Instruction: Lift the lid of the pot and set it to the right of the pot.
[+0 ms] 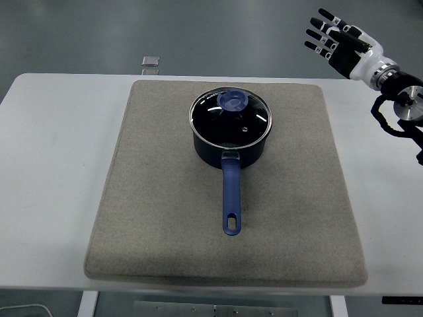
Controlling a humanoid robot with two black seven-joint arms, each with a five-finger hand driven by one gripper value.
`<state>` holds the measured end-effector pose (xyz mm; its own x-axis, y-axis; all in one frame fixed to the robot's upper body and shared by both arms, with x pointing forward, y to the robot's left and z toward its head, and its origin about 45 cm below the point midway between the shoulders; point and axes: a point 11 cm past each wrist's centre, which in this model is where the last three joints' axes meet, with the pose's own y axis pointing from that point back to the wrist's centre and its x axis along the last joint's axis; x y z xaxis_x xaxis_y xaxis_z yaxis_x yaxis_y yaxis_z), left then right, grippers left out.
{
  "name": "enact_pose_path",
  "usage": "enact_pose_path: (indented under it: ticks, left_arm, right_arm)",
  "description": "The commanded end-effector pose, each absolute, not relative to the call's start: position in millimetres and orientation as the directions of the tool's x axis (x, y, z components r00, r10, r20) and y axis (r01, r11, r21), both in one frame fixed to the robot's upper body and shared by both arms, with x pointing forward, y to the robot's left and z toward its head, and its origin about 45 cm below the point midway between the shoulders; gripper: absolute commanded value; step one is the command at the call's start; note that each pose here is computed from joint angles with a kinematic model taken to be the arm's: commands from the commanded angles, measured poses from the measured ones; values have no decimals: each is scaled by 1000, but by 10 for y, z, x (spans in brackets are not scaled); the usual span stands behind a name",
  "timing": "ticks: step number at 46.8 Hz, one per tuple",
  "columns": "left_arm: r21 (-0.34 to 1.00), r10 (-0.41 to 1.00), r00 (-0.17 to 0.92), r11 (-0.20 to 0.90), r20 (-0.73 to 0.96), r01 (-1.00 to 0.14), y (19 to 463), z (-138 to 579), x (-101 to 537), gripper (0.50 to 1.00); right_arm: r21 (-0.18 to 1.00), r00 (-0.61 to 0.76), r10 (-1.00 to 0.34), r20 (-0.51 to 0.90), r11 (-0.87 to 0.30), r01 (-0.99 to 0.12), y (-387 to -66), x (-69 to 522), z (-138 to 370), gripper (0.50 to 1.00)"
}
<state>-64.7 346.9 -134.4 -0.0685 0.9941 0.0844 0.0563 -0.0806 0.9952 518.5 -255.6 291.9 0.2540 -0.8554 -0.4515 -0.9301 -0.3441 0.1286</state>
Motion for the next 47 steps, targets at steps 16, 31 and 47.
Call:
enact_pose_path:
  ticks: [16, 31, 47]
  left_arm:
    - [993, 992, -72, -96, 100, 64, 3521, -1332, -697, 1000]
    - [995, 994, -63, -90, 93, 45, 3502, -1343, -577, 1000]
    - [995, 994, -64, -87, 89, 42, 3492, -1345, -566, 1000]
  right_arm:
    - [124, 270, -853, -447, -358, -925, -2547, 5180, 2925, 915]
    - [117, 291, -840, -458, -382, -917, -2508, 5157, 2885, 915]
    - [97, 306, -825, -475, -395, -913, -2536, 5150, 2902, 915]
